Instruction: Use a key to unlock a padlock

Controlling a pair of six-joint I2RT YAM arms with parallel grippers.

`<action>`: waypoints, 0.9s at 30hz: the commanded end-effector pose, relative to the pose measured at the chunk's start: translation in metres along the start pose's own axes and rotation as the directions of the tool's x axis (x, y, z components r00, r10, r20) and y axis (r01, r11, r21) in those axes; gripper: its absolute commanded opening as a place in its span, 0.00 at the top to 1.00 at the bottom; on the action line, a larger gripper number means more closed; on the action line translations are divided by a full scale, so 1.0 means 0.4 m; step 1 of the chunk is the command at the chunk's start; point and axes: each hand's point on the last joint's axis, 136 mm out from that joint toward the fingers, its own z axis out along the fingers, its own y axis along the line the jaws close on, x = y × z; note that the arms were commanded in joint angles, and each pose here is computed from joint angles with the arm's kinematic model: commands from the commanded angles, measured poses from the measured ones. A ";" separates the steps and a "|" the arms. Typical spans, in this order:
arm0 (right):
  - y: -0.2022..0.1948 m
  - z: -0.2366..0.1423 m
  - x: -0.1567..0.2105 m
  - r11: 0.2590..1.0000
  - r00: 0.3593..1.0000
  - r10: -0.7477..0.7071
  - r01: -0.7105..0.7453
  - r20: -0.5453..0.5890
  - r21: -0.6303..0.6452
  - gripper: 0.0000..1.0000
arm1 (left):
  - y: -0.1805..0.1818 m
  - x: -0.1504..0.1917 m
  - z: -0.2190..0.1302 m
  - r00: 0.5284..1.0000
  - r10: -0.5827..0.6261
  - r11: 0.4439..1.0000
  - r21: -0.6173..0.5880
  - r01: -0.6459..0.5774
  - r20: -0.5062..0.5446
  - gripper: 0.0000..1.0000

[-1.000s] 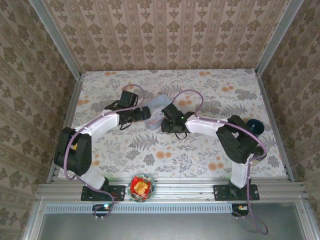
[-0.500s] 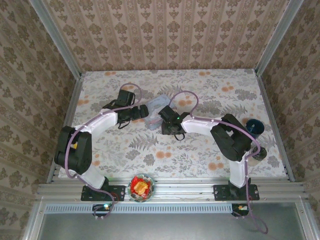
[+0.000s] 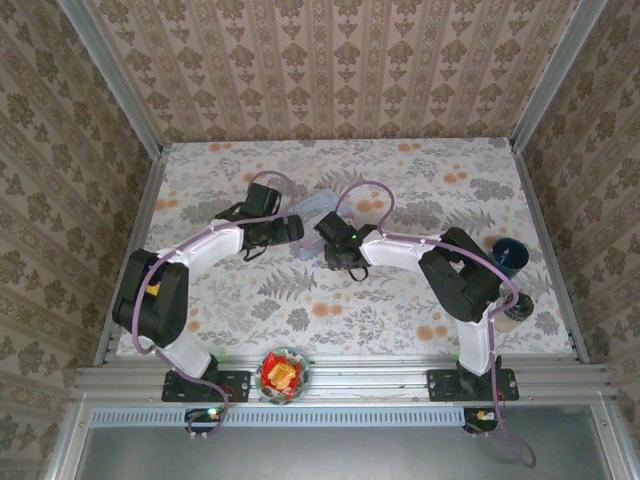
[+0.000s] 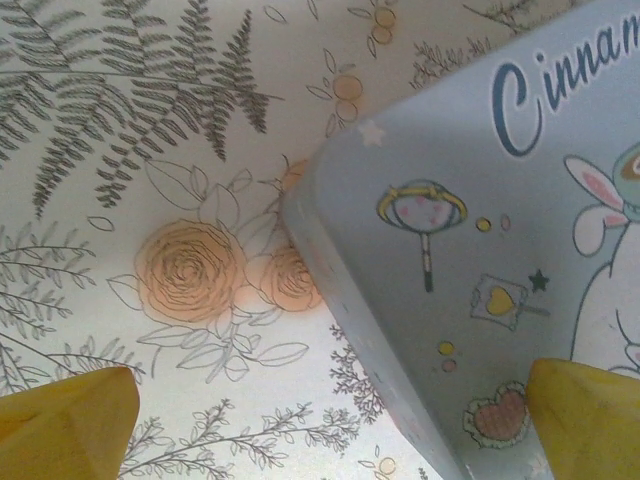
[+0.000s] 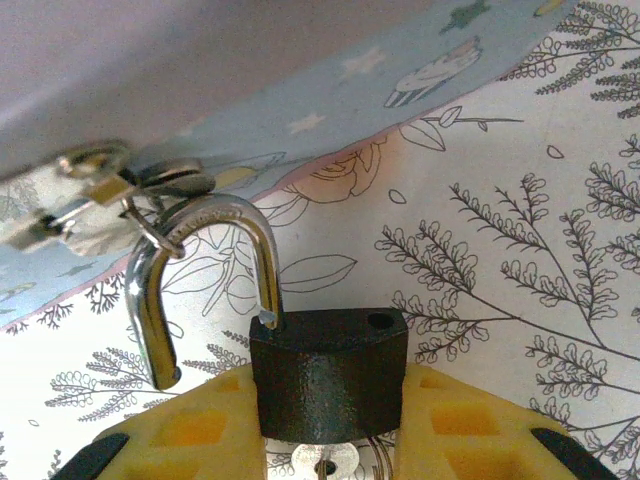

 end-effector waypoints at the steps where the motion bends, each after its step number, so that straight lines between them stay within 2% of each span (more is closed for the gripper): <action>1: -0.002 0.023 0.022 1.000 1.000 0.026 -0.026 -0.011 -0.012 0.81 | 0.020 0.036 0.011 0.999 0.035 0.998 -0.046 -0.037 -0.038 0.00; 12: 0.003 0.007 0.001 0.995 0.998 0.067 -0.067 0.008 -0.069 0.91 | 0.027 0.060 0.013 0.996 0.073 0.994 -0.082 -0.077 -0.053 0.00; 27: 0.038 0.008 -0.026 0.974 0.989 0.151 -0.147 0.008 -0.171 0.94 | 0.025 0.108 0.021 0.991 0.104 0.990 -0.088 -0.111 -0.086 0.00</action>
